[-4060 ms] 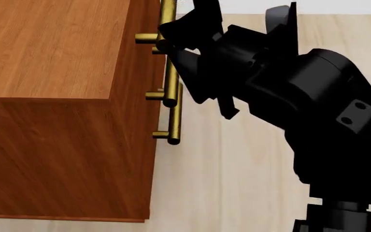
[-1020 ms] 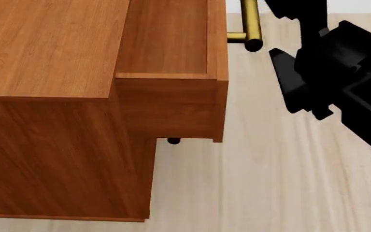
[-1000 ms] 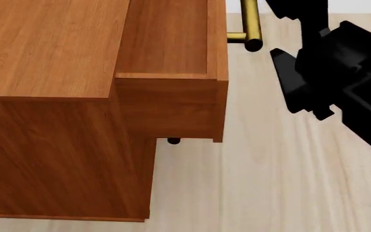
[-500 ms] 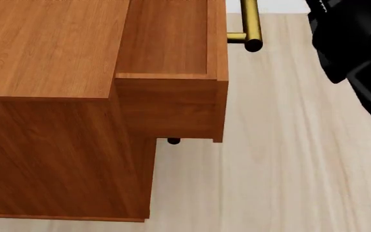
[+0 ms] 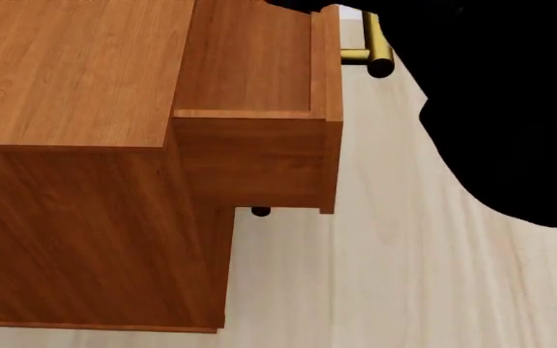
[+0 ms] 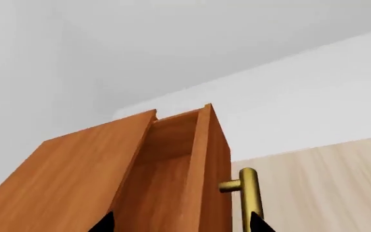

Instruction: Close the bottom drawer of the cabinet and open the top drawer.

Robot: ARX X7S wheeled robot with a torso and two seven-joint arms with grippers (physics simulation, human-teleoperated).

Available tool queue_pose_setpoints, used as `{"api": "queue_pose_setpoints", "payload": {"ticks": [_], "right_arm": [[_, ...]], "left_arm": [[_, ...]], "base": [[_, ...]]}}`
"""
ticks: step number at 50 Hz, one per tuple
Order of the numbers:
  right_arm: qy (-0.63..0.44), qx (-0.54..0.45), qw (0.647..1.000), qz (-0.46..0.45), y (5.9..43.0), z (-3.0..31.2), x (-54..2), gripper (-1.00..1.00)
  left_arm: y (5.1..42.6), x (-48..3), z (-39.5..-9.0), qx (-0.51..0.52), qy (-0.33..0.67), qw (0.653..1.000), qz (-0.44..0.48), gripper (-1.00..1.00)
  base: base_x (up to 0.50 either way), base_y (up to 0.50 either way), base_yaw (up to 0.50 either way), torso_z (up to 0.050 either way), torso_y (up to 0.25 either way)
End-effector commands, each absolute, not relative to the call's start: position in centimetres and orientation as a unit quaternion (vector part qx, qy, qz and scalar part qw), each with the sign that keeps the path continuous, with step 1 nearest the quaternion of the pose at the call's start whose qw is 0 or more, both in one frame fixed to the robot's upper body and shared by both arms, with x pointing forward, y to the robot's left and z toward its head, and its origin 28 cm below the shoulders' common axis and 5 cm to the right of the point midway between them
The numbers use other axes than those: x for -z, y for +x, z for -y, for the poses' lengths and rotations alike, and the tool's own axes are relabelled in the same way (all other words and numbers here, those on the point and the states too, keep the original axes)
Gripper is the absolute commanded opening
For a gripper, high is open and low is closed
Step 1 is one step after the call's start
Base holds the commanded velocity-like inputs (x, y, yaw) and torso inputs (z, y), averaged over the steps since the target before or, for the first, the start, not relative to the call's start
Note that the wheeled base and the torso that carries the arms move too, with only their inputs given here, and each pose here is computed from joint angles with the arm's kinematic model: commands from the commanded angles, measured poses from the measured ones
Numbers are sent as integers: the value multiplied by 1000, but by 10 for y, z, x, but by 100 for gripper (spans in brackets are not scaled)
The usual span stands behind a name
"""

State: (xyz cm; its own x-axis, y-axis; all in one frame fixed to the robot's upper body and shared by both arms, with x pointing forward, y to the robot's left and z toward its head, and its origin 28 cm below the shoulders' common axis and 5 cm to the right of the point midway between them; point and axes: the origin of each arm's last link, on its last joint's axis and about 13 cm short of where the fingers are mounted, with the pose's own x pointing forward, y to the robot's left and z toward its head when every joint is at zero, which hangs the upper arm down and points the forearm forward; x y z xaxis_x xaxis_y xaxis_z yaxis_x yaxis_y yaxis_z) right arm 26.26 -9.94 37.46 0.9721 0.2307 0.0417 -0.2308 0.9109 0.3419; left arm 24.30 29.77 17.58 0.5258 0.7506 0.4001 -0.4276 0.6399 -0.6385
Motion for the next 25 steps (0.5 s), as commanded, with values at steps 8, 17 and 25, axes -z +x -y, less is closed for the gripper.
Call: {"api": "queue_pose_setpoints", "payload": {"ticks": [8,17,25], "right_arm": [[116,-136,983,-39,271,85,-379,100],[92,-106,986,-93,285,87,-365,100],[80,-73,986,-127,292,91,-354,100]], "left_arm": [[243,-176,-298,-350,-242,839,338,100],[243,-176,-298,-351,-242,839,338,100],[244,-175,-298,-351,-242,840,337,100]], "base": [[0,0,0,0,0],[0,0,0,0,0],[0,0,0,0,0]]}}
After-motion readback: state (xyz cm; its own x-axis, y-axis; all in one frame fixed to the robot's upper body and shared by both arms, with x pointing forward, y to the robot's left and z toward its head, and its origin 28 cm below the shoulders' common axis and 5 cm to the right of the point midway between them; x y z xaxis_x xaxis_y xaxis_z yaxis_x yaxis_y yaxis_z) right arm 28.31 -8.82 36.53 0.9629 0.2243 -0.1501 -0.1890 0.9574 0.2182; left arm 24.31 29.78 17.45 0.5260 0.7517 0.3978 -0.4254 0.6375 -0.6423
